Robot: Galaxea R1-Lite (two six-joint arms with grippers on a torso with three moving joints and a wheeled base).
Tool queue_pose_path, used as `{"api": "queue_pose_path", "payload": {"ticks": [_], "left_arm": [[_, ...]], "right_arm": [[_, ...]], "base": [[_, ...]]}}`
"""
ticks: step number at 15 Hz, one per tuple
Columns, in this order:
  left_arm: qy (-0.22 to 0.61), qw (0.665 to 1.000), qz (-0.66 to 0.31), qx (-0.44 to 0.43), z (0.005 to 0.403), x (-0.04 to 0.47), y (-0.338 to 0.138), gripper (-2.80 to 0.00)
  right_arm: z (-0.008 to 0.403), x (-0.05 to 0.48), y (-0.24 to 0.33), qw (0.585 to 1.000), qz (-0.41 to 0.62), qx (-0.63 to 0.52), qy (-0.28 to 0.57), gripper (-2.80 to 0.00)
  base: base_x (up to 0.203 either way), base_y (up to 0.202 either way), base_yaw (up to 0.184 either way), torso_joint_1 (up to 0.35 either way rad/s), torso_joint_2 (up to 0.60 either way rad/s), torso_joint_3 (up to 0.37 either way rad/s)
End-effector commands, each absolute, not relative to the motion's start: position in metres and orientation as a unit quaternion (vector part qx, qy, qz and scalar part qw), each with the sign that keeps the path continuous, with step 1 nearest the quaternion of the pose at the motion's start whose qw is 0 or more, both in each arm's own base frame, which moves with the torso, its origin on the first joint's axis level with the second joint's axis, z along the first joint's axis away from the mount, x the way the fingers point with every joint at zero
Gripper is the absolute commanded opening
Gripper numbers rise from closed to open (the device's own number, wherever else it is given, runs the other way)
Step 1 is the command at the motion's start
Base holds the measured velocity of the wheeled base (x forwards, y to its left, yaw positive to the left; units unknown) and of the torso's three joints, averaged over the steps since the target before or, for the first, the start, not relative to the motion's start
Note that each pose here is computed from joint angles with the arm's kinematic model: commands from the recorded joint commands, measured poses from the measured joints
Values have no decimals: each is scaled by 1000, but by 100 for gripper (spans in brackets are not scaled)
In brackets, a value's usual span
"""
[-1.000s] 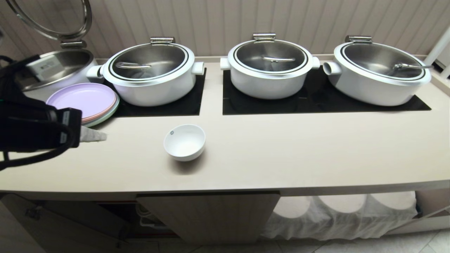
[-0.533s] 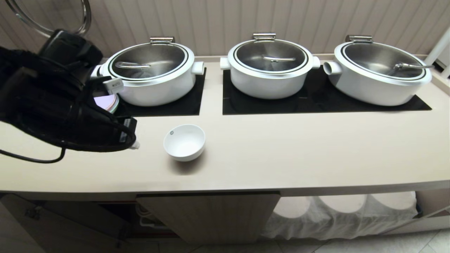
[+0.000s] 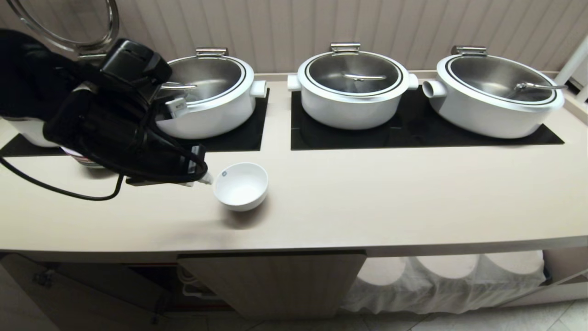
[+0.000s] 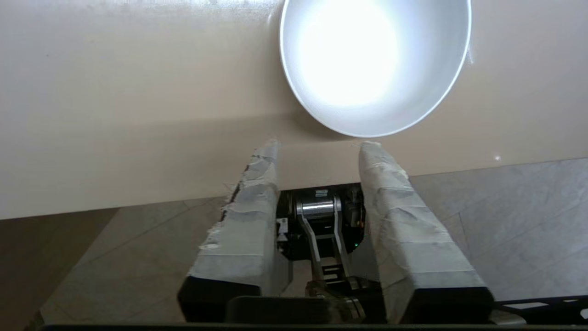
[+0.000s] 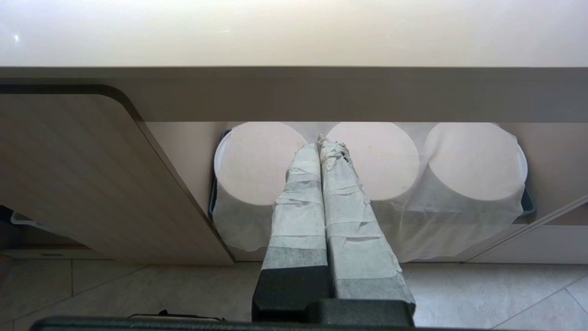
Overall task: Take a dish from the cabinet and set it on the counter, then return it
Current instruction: Pick up the bowl from the table
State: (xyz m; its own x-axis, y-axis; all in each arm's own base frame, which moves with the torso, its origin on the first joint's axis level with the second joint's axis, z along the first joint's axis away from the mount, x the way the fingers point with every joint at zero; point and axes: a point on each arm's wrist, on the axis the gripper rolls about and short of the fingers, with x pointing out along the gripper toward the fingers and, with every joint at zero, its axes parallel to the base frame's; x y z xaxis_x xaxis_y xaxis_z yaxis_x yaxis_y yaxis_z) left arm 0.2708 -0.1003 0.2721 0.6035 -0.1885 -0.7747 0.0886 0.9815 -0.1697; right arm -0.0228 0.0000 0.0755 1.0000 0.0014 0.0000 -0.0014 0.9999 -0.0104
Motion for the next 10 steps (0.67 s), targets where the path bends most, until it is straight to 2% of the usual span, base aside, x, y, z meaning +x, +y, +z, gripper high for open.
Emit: {"api": "queue_pose_path", "payload": {"ticks": [1, 5, 10], "left_arm": [[443, 892, -76, -55, 270, 273, -102, 0], [444, 892, -65, -46, 266, 277, -104, 0], [442, 896, -17, -43, 255, 307, -117, 0]], "right_arm": [[75, -23, 0, 1000, 1, -6, 0, -280], [75, -23, 0, 1000, 1, -5, 0, -280], [75, -23, 0, 1000, 1, -6, 0, -280]], "base": [[0, 0, 0, 0, 0, 0], [0, 0, 0, 0, 0, 0], [0, 0, 0, 0, 0, 0]]}}
